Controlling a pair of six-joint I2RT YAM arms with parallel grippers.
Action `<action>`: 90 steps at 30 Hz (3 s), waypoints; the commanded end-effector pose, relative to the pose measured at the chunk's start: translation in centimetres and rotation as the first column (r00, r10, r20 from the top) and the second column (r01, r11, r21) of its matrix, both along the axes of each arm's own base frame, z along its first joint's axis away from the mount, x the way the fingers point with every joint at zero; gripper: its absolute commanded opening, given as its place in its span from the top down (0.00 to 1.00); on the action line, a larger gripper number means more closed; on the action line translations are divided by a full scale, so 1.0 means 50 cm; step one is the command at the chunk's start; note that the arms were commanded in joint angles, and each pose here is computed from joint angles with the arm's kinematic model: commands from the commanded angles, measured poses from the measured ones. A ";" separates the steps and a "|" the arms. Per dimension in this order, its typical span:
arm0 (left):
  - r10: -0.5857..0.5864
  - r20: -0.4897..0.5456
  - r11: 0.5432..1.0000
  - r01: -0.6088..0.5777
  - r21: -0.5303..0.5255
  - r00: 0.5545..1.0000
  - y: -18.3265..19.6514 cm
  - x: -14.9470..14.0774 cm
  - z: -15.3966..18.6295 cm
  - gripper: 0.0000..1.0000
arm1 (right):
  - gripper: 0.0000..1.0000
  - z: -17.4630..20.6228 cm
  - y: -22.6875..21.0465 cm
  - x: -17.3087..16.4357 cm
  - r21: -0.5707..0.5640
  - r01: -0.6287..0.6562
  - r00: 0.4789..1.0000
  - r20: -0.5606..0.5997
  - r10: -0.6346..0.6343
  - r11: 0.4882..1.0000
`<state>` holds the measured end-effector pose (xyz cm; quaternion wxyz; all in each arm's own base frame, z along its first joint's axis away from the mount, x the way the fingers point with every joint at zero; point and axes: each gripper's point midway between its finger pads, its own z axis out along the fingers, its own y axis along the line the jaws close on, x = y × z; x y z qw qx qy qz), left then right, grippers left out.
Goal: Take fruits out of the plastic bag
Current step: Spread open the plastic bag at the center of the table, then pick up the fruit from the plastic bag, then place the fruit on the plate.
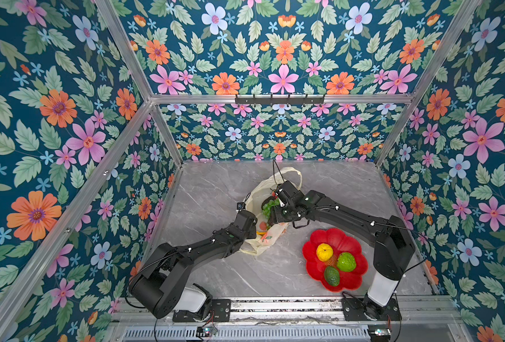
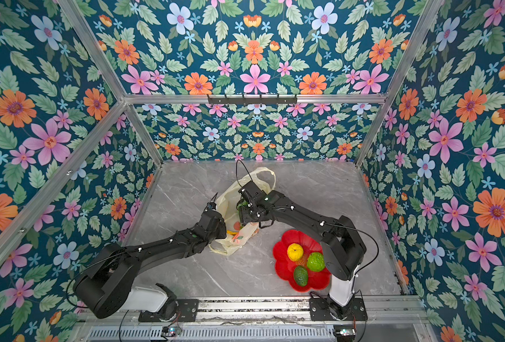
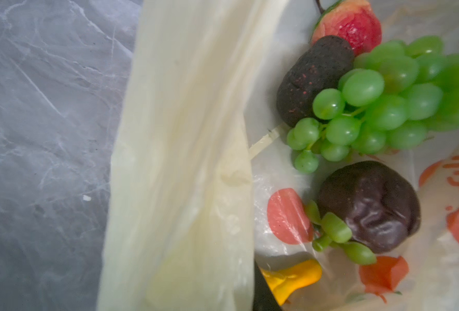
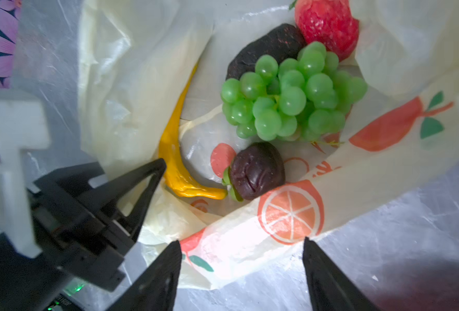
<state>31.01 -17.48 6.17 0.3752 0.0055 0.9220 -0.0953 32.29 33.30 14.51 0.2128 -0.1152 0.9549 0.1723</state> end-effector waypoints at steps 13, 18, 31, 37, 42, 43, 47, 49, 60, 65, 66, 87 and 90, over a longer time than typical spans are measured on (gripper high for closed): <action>-0.018 0.052 0.997 0.022 -0.075 0.998 -0.019 -0.004 0.012 0.75 | 0.32 -0.087 0.021 0.041 -0.080 0.054 0.993 -0.100 -0.061 0.995; -0.017 0.055 0.996 0.022 -0.081 0.998 -0.019 -0.004 0.012 0.75 | 0.32 -0.122 0.014 0.040 -0.109 0.093 0.985 -0.132 -0.107 0.990; -0.013 0.054 0.997 0.017 -0.074 0.998 -0.017 -0.004 0.008 0.75 | 0.31 -0.184 0.026 0.037 -0.113 0.107 0.974 -0.186 -0.127 0.988; -0.017 0.055 0.998 0.021 -0.067 0.998 -0.015 -0.007 0.010 0.75 | 0.31 -0.203 0.032 0.047 -0.125 0.115 0.973 -0.188 -0.137 0.986; -0.013 0.060 0.998 0.017 -0.057 0.998 -0.009 -0.008 0.012 0.75 | 0.32 -0.211 0.032 0.054 -0.144 0.112 0.974 -0.181 -0.137 0.983; -0.013 0.060 0.998 0.017 -0.057 0.998 -0.009 -0.008 0.013 0.75 | 0.33 -0.213 0.032 0.055 -0.146 0.111 0.974 -0.179 -0.137 0.983; -0.014 0.058 0.999 0.017 -0.051 0.998 -0.009 -0.008 0.011 0.75 | 0.38 -0.203 0.032 0.060 -0.141 0.112 0.978 -0.162 -0.134 0.984; -0.013 0.057 0.999 0.016 -0.050 0.998 -0.008 -0.007 0.010 0.75 | 0.40 -0.193 0.032 0.061 -0.134 0.109 0.980 -0.151 -0.129 0.985; -0.005 0.063 1.000 0.006 -0.020 0.998 0.001 -0.005 0.010 0.75 | 0.43 -0.098 0.037 0.043 -0.060 0.046 0.992 -0.116 -0.053 0.997; -0.005 0.071 1.000 0.005 0.001 0.997 0.007 -0.004 0.011 0.75 | 0.43 -0.050 0.022 0.010 -0.027 0.014 0.992 -0.125 -0.017 1.000; -0.005 0.073 1.000 0.005 0.007 0.997 0.008 -0.003 0.012 0.75 | 0.43 -0.039 0.018 0.002 -0.017 0.009 0.992 -0.127 -0.011 1.000; -0.033 0.117 0.998 0.026 0.058 0.993 0.016 0.002 0.024 0.74 | 0.47 0.007 -0.364 -0.121 0.229 0.480 0.866 -0.274 -0.418 0.847; -0.033 0.112 0.998 0.027 0.055 0.993 0.015 0.001 0.019 0.74 | 0.47 -0.004 -0.394 -0.129 0.257 0.533 0.837 -0.298 -0.459 0.806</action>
